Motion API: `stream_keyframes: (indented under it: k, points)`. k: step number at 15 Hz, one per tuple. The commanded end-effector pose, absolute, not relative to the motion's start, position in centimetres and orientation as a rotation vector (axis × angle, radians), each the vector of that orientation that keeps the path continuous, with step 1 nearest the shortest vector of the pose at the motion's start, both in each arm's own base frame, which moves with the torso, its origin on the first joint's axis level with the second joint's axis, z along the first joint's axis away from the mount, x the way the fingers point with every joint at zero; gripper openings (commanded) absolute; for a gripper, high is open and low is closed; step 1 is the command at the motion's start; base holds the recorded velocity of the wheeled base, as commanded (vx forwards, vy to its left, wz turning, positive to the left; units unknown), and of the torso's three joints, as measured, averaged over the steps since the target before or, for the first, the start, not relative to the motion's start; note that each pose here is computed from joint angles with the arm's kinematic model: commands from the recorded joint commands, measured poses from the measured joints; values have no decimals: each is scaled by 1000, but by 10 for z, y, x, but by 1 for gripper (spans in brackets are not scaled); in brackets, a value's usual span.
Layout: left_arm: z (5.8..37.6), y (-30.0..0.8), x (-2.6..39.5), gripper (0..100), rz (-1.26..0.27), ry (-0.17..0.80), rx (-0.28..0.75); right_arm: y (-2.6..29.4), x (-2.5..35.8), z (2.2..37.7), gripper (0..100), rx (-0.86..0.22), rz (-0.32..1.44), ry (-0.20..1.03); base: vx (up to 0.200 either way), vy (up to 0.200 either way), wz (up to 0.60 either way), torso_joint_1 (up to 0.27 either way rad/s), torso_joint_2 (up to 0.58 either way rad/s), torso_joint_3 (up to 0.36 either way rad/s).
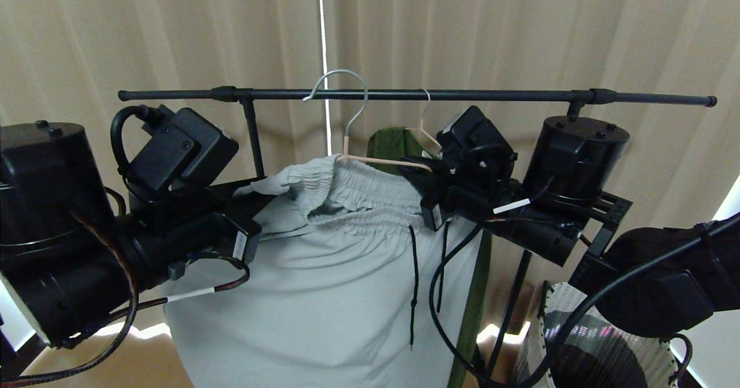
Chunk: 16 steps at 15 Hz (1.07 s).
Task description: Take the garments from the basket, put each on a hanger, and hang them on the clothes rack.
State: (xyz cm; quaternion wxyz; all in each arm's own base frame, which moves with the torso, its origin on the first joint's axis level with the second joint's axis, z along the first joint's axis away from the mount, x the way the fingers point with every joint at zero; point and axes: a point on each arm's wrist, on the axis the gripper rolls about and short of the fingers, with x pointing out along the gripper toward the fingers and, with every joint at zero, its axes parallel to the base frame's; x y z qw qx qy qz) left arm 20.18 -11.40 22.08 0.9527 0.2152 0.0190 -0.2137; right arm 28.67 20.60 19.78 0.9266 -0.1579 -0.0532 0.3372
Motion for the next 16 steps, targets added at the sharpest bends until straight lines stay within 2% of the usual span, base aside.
stream_keyframes:
  k: [1,6,12,13,16]
  points:
    - [222,-113,201,100,-429,35,435,205,286,200,0,-323,686,-113,0,0,0,0,0,0]
    - [230,-108,190,100,-478,-10,410,188,283,202,0,-327,627,-99,0,0,0,0,0,0]
    - [226,-97,170,100,-499,-12,369,142,275,201,0,-333,511,-57,0,0,0,0,0,0]
    - [217,-92,168,100,-485,28,345,125,269,205,0,-332,468,-59,0,0,0,0,0,0]
    - [188,-75,171,100,-416,146,365,109,253,214,0,-327,435,-83,0,0,0,0,0,0]
